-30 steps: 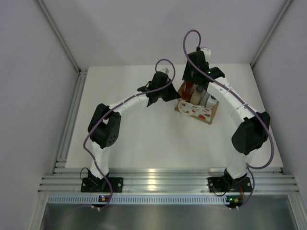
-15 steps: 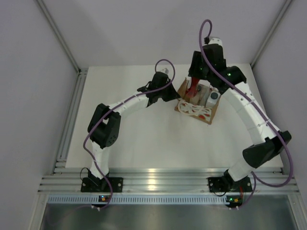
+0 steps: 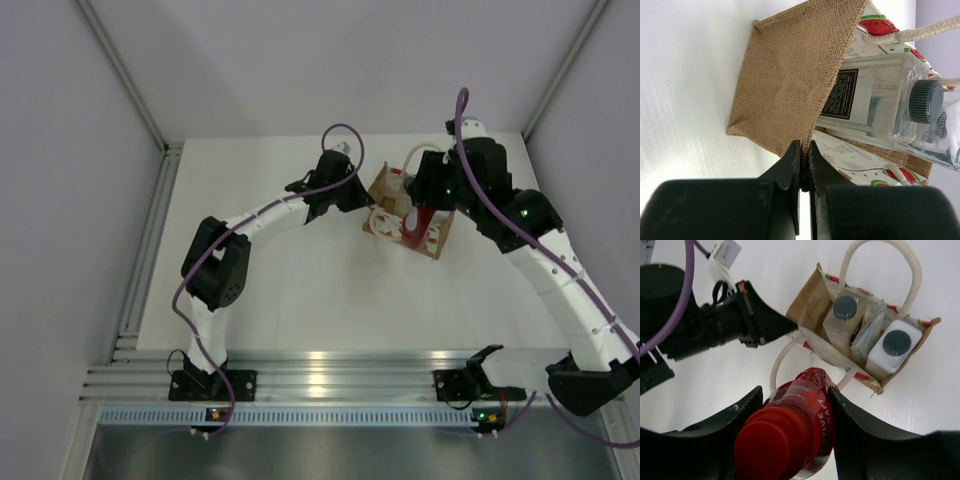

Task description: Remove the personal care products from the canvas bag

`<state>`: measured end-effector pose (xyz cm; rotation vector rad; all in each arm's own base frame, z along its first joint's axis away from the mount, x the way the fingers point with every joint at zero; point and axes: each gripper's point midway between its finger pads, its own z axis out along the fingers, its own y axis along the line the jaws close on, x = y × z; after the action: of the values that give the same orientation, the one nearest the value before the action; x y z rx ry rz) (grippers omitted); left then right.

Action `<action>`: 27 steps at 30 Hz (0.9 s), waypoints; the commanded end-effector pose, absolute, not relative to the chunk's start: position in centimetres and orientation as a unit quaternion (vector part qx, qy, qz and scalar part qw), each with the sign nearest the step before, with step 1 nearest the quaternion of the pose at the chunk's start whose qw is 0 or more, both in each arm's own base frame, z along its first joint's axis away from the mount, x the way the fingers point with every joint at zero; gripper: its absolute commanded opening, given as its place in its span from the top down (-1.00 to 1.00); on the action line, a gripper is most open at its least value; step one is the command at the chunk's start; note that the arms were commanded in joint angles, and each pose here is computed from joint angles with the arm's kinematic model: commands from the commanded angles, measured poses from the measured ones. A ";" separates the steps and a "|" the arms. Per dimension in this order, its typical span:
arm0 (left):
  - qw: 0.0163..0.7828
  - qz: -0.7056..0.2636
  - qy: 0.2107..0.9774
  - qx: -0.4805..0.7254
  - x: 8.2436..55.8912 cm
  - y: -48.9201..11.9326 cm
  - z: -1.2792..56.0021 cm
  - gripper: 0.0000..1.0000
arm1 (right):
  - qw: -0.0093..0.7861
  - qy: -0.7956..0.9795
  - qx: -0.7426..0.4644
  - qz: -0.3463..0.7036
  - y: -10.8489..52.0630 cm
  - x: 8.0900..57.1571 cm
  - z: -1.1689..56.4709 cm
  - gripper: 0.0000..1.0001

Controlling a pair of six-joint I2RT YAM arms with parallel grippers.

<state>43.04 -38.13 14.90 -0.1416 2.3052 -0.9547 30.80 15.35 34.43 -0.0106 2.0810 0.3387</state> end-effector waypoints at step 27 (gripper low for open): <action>0.360 -0.378 0.851 -0.054 44.4 -37.5 19.1 1.00 | 0.527 0.765 -0.179 0.323 29.4 22.2 24.4 1.00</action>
<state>43.01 -38.17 14.91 -0.1395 2.3065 -0.9586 20.47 25.77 17.44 -0.4963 2.1065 0.6079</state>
